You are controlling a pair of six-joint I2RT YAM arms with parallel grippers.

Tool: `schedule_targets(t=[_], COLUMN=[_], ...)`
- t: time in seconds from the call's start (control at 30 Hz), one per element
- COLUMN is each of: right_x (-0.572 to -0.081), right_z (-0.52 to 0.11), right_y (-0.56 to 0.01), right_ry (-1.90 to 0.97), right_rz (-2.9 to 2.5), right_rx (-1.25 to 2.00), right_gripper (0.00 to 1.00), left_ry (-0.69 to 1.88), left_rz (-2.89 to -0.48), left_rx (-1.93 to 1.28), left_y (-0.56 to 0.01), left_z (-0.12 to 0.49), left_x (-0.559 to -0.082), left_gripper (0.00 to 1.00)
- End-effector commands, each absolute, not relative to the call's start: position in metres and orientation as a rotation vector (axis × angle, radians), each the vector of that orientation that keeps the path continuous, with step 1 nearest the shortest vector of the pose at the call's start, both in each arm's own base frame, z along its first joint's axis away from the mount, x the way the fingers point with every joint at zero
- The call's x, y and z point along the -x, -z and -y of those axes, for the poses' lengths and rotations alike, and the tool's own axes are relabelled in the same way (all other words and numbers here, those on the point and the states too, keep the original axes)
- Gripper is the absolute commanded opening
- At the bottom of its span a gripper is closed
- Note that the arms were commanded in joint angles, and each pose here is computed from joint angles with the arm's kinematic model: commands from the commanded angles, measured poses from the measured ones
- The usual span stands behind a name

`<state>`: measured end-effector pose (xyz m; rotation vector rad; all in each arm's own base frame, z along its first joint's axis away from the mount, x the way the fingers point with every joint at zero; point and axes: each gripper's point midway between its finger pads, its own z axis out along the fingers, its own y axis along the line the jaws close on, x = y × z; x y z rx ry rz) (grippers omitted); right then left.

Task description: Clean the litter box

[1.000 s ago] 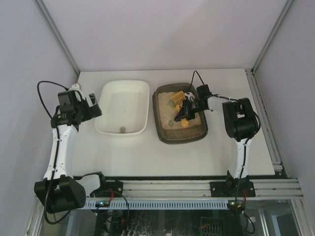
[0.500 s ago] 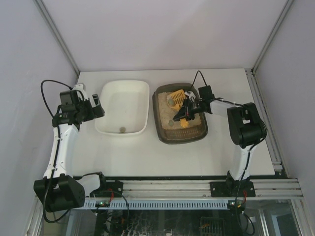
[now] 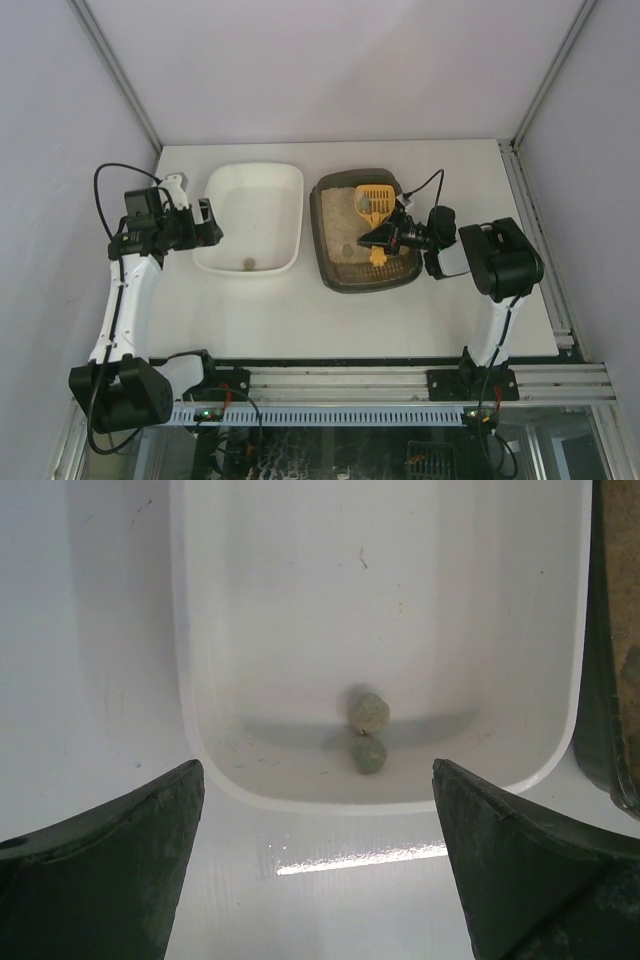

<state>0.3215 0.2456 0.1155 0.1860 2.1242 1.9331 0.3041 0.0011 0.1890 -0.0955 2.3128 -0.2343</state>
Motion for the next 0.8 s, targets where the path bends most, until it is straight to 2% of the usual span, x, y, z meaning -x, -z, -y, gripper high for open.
schedule_targets(t=[0.0,0.23,0.37,0.5,0.6,0.77], right_x=[-0.323,-0.312,-0.316,-0.295,-0.308,-0.294], right_z=[-0.252,-0.258,-0.238,-0.267,-0.251,-0.271], right_y=[-0.163,-0.172,-0.163,-0.162,-0.171,-0.164], right_ry=[-1.977,-2.002,-1.890,-1.864,-1.835,-1.863], right_rz=[-1.926,-1.926,-1.945,-2.055,-2.002,-2.065], right_rx=[-0.037,0.003,-0.132,0.065,-0.026,0.058], right_gripper=[0.00,0.00,0.00,0.00,0.00,0.00], left_ry=[0.301,0.324,0.335,0.350,0.364,0.363], left_rz=[-2.312,-2.328,-2.356,-2.365,-2.363,-2.370], left_rx=[-0.021,-0.067,-0.085,-0.094,-0.101,-0.102], left_y=[-0.186,-0.181,-0.178,-0.175,-0.174,-0.173], left_z=[0.013,0.016,0.017,0.019,0.021,0.021], left_x=[-0.299,-0.299,-0.298,-0.297,-0.297,-0.296], left_gripper=[1.00,1.00,1.00,1.00,1.00,1.00])
